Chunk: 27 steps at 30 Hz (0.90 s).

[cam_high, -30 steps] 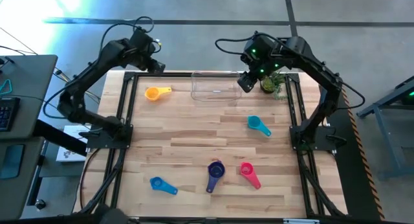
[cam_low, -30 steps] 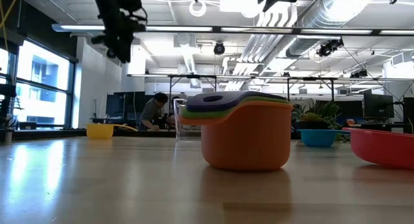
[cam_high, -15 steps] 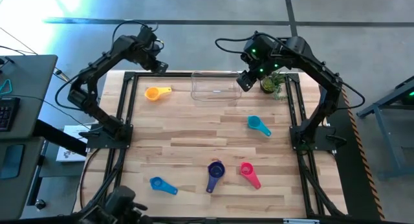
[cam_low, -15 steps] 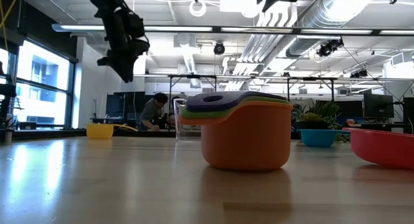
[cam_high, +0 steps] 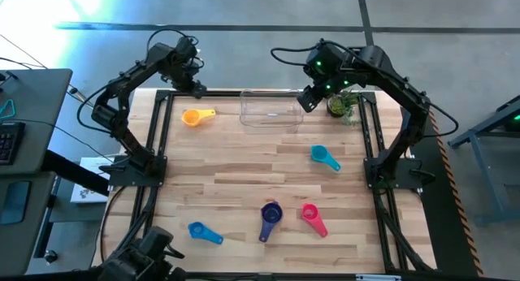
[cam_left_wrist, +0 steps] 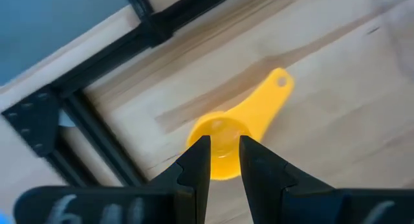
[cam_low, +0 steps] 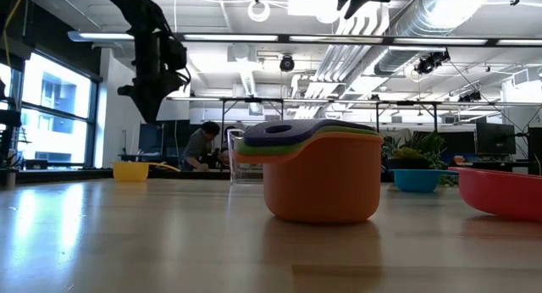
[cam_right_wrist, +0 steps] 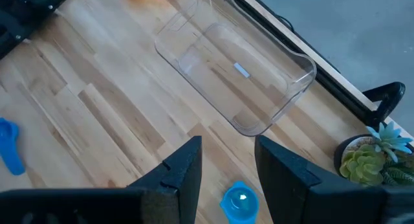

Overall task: Nest measuring cups in basket
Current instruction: Stack the yellow measuring cup on top of the dark blue measuring cup

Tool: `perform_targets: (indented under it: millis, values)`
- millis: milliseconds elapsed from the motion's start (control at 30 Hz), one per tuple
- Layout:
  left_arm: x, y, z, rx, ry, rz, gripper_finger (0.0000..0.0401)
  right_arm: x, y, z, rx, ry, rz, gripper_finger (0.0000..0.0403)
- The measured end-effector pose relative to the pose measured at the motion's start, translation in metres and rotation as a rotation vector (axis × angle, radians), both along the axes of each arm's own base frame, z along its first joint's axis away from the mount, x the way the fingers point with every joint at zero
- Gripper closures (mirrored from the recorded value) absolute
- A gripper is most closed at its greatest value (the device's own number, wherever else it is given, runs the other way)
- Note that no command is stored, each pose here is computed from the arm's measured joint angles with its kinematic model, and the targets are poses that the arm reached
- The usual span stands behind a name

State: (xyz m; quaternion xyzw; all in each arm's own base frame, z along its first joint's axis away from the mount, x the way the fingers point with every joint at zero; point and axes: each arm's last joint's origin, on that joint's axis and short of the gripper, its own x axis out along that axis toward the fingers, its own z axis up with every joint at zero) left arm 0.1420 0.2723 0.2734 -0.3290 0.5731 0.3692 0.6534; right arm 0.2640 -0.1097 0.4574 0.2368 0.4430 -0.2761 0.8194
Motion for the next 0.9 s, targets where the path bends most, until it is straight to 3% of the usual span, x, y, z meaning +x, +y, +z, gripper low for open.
perform_targets:
  millis: [500,900]
  values:
    - [-0.003,-0.007,-0.047,-0.13,0.077,-0.143,0.0327,0.002,-0.001,0.001,-0.01,-0.02,0.002,0.0268]
    - [-0.006,-0.007,-0.064,-0.071,0.151,-0.227,0.0327,0.005,-0.002,0.003,-0.024,-0.054,0.002,0.0268]
